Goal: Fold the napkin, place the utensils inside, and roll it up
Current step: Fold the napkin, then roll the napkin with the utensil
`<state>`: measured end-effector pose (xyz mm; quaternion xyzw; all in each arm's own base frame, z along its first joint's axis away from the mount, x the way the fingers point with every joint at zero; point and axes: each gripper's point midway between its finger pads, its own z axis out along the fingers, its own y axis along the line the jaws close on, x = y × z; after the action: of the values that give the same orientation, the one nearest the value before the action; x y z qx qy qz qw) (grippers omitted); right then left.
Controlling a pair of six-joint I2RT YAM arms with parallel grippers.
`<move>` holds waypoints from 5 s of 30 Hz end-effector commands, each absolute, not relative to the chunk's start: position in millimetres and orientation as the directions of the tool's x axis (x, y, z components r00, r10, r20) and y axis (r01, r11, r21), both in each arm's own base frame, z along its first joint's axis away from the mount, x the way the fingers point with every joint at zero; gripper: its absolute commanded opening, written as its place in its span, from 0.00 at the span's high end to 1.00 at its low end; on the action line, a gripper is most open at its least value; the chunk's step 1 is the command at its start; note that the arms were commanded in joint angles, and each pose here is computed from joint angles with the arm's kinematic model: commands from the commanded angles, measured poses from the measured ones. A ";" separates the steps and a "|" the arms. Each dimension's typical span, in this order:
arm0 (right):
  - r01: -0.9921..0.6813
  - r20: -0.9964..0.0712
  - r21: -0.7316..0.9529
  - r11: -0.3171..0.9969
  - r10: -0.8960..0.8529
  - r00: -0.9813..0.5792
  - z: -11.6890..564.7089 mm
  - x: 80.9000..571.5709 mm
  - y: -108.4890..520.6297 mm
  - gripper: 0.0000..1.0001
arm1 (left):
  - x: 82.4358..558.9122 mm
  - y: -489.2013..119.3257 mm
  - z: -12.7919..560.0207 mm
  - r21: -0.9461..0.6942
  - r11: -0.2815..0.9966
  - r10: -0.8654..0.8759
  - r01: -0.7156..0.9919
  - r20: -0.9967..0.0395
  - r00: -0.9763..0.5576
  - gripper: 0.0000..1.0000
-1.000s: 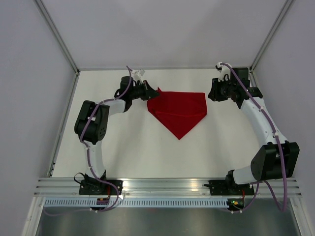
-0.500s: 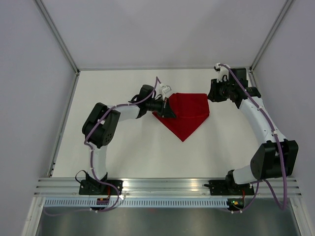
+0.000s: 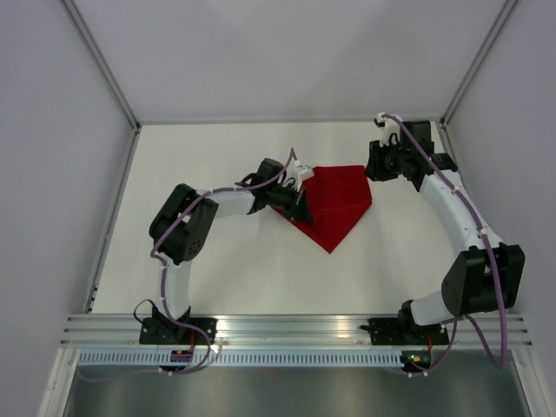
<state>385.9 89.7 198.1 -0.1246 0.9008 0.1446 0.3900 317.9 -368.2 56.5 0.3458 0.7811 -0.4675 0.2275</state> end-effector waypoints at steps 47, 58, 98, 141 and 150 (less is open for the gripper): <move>-0.333 -0.671 0.117 0.936 -0.172 -0.721 160.3 392.3 93.1 0.69 | 282.4 -402.1 61.7 -0.433 0.280 0.455 0.857 -0.727 -0.515 0.44; -0.295 -0.632 0.094 0.951 -0.172 -0.756 145.8 392.0 85.1 0.69 | 306.1 -428.2 140.0 -0.413 0.228 0.317 0.882 -0.825 -0.468 0.35; -0.075 -0.268 0.222 0.972 -0.013 -0.963 -9.3 381.8 57.9 0.70 | 429.6 -255.5 18.7 -0.399 0.914 -0.161 0.076 -0.529 -0.833 0.52; -0.388 -0.682 0.028 0.921 -0.266 -0.681 140.5 434.8 42.5 0.50 | 373.0 -217.1 201.5 -0.400 0.898 -0.243 0.184 -0.798 -0.552 0.43; -0.726 -0.688 -0.241 0.644 -0.641 -0.340 136.3 354.9 127.5 0.50 | 328.5 -196.8 229.7 -0.405 0.897 -0.281 0.180 -0.833 -0.477 0.42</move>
<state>365.2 118.4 145.6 -0.3369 0.8552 0.0724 0.3870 331.9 -211.1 209.3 -0.0204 0.8446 -0.2391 0.4787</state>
